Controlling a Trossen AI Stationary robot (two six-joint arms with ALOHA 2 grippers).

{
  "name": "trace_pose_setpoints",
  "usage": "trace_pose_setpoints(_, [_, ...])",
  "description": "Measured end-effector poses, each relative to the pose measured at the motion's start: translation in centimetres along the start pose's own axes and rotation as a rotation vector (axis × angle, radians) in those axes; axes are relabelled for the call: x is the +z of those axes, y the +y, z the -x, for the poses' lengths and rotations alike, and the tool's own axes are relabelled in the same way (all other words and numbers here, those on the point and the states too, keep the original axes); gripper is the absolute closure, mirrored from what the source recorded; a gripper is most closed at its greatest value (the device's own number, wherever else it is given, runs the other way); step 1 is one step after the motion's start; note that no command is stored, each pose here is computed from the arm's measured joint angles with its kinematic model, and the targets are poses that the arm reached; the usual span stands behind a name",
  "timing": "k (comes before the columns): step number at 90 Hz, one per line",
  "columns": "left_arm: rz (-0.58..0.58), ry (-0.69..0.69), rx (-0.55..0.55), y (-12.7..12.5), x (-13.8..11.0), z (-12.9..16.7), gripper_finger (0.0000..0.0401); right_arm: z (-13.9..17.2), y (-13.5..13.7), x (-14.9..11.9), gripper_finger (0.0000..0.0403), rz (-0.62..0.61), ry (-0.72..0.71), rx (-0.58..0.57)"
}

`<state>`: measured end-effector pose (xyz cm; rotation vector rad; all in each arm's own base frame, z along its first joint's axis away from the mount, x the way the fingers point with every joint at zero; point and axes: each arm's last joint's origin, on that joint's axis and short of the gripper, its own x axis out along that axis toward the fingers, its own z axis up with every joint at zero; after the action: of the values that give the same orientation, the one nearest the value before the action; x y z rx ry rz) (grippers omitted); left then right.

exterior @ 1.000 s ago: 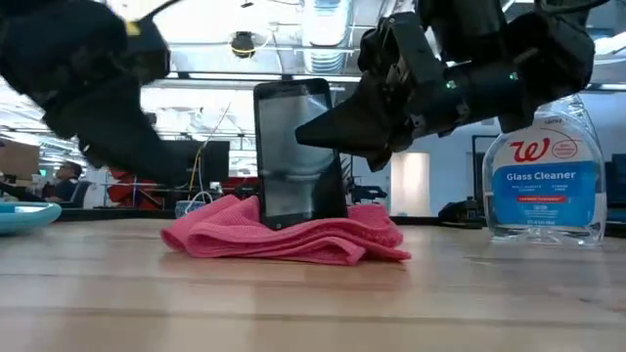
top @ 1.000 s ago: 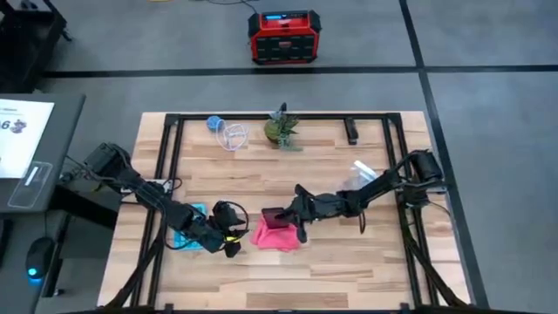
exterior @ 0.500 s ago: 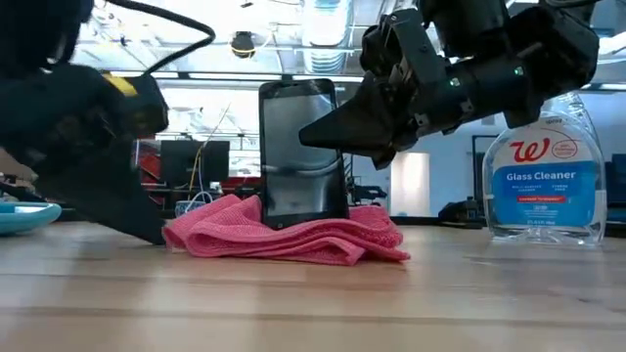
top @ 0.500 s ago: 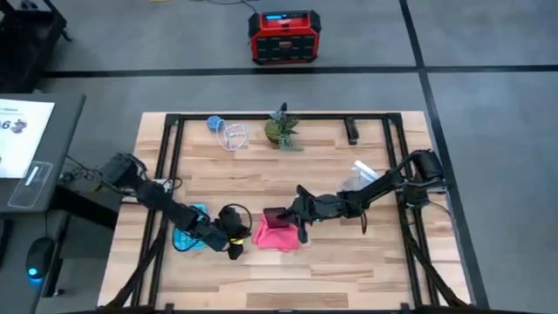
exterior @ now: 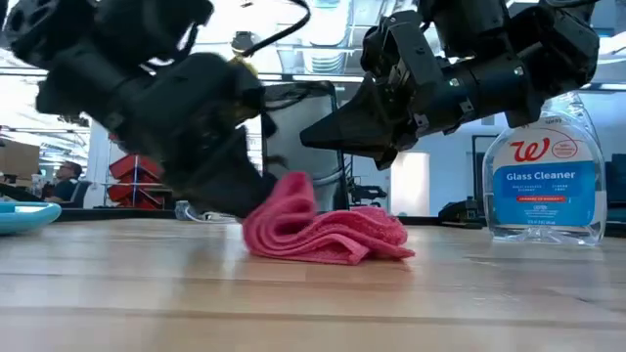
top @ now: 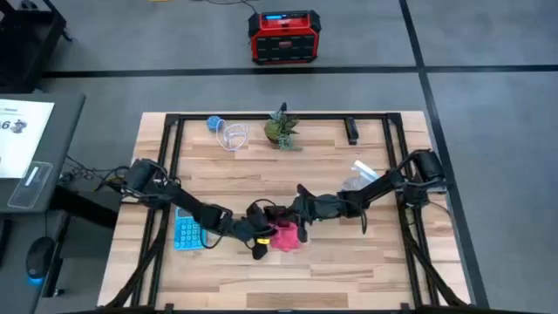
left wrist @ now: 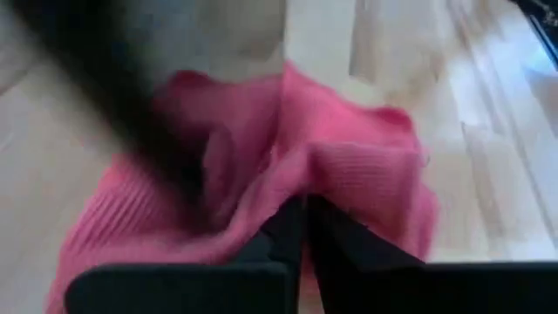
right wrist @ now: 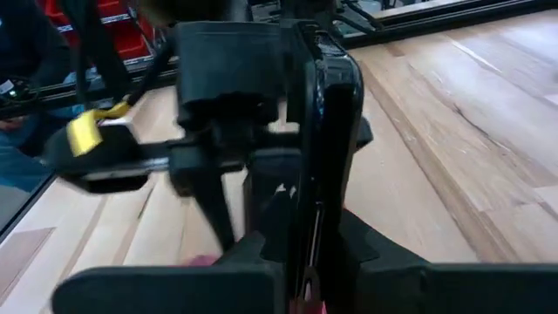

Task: Apply microfiber cloth
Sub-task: Wipe the front of the cellphone with a microfiber cloth

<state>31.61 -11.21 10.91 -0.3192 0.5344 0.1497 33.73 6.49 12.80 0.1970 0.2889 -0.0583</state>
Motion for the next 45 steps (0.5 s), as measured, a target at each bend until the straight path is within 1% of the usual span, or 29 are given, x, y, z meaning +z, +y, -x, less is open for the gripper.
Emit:
trace_pose_setpoints(7, [0.003,-0.030,0.023,-0.1,0.4,0.0,0.0401,0.0,-0.1,0.0,0.0387,-0.009,-0.001,-0.009])
trace_pose_setpoints(15, [0.017,-0.085,0.073,-0.3,0.8,0.3,0.0401,0.0,-0.1,0.0,0.0387,-0.009,-0.001,-0.012])
trace_pose_setpoints(24, [0.008,-0.107,0.120,-0.4,0.7,0.5,0.0401,0.0,-0.1,0.0,0.0387,-0.008,-0.002,-0.014])
trace_pose_setpoints(36, [0.003,-0.083,0.111,-1.0,0.5,1.2,0.0401,0.0,-0.1,0.0,0.0387,-0.008,0.000,-0.015])
trace_pose_setpoints(45, [0.002,-0.006,0.087,-1.7,0.2,2.6,0.0401,0.0,-0.1,0.0,0.0387,-0.008,0.000,-0.015])
